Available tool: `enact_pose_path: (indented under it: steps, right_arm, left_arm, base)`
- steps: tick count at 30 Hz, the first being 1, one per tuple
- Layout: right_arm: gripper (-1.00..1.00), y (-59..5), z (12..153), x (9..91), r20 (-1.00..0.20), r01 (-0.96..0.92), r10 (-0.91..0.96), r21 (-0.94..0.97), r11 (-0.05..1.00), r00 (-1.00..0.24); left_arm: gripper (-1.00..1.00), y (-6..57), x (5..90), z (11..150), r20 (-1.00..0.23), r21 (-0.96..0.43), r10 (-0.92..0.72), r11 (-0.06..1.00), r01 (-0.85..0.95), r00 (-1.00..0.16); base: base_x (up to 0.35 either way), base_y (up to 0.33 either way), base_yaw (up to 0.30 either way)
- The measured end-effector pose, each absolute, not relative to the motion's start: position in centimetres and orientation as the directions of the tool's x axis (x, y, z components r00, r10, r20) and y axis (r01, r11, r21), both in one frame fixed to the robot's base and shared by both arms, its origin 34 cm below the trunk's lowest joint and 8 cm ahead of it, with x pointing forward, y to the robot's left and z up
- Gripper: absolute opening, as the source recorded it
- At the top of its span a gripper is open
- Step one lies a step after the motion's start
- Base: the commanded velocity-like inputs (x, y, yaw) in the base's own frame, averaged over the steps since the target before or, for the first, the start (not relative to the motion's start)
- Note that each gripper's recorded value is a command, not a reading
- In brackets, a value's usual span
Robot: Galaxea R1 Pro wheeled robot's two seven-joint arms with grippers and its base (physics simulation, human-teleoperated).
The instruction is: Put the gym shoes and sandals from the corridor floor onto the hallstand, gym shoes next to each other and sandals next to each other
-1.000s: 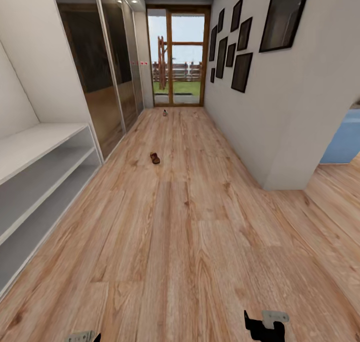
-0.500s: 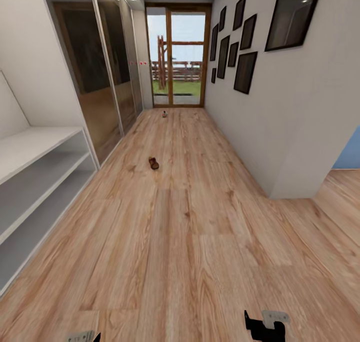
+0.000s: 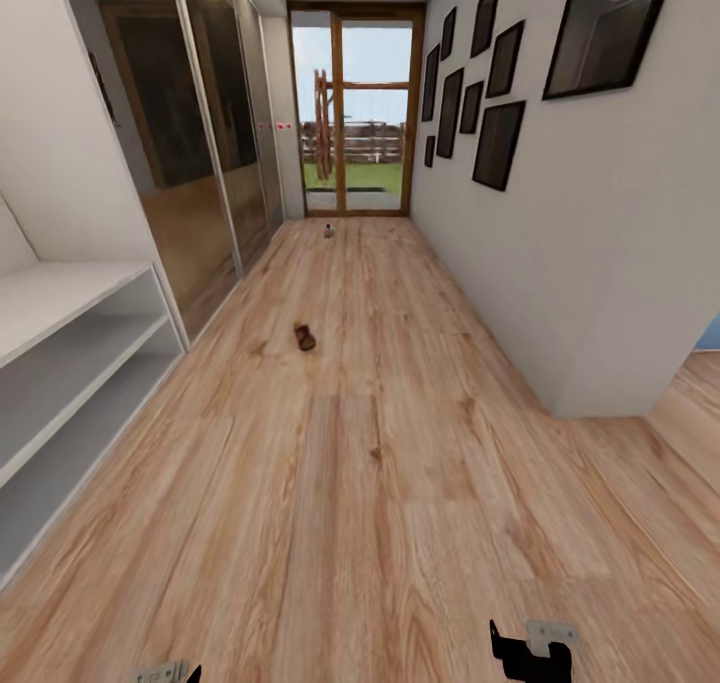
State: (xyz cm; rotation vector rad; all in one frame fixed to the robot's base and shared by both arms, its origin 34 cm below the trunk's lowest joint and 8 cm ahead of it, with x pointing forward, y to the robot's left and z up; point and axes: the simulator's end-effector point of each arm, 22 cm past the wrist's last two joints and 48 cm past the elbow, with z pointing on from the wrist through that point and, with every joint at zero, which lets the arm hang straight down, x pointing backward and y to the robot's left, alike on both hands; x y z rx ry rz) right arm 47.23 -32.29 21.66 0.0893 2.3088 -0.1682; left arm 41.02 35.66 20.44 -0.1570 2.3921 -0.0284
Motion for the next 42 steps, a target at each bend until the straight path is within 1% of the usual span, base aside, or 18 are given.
enact_pose_path:
  steps: [42]
  right_arm:
    - [1.00,-32.22,21.67,47.27,-0.737,0.116,0.010,-0.092,0.989,-0.676]
  left_arm:
    - [1.00,35.56,41.02,20.43,-0.674,-0.065,-0.120,0.993,-0.103,-0.729]
  base:
    - [0.335,0.000,0.000]
